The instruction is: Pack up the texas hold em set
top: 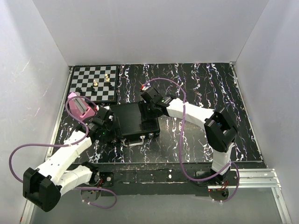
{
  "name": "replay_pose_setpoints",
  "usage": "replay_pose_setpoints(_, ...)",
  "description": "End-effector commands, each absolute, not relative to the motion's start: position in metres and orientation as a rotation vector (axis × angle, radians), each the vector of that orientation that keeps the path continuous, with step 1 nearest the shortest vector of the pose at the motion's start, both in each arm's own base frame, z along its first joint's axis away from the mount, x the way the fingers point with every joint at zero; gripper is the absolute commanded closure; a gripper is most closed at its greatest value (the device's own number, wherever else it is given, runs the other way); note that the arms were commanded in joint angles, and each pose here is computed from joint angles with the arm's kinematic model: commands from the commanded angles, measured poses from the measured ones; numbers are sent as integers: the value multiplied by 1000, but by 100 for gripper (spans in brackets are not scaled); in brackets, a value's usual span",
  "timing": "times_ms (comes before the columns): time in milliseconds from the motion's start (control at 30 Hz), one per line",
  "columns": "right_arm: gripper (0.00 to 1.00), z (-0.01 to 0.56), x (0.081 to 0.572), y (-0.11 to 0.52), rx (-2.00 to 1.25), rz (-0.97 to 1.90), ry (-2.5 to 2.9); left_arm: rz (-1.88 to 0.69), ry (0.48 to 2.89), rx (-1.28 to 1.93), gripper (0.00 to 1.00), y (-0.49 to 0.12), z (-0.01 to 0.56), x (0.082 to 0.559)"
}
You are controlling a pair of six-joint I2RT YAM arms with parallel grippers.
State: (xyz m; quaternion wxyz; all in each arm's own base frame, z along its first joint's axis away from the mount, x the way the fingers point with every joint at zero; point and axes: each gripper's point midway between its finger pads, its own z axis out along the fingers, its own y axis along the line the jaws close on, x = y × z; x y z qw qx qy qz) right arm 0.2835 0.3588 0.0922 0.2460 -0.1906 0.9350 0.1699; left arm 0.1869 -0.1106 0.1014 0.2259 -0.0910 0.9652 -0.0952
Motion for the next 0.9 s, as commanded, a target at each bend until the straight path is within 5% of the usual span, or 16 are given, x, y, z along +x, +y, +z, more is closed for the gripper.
replay_pose_setpoints(0, 39, 60, 259, 343, -539, 419, 2682, -294, 2614, -267, 36, -119, 100, 198)
replay_pose_setpoints(867, 39, 62, 261, 343, -523, 448, 2684, -305, 2726, -333, 43, -124, 49, 160)
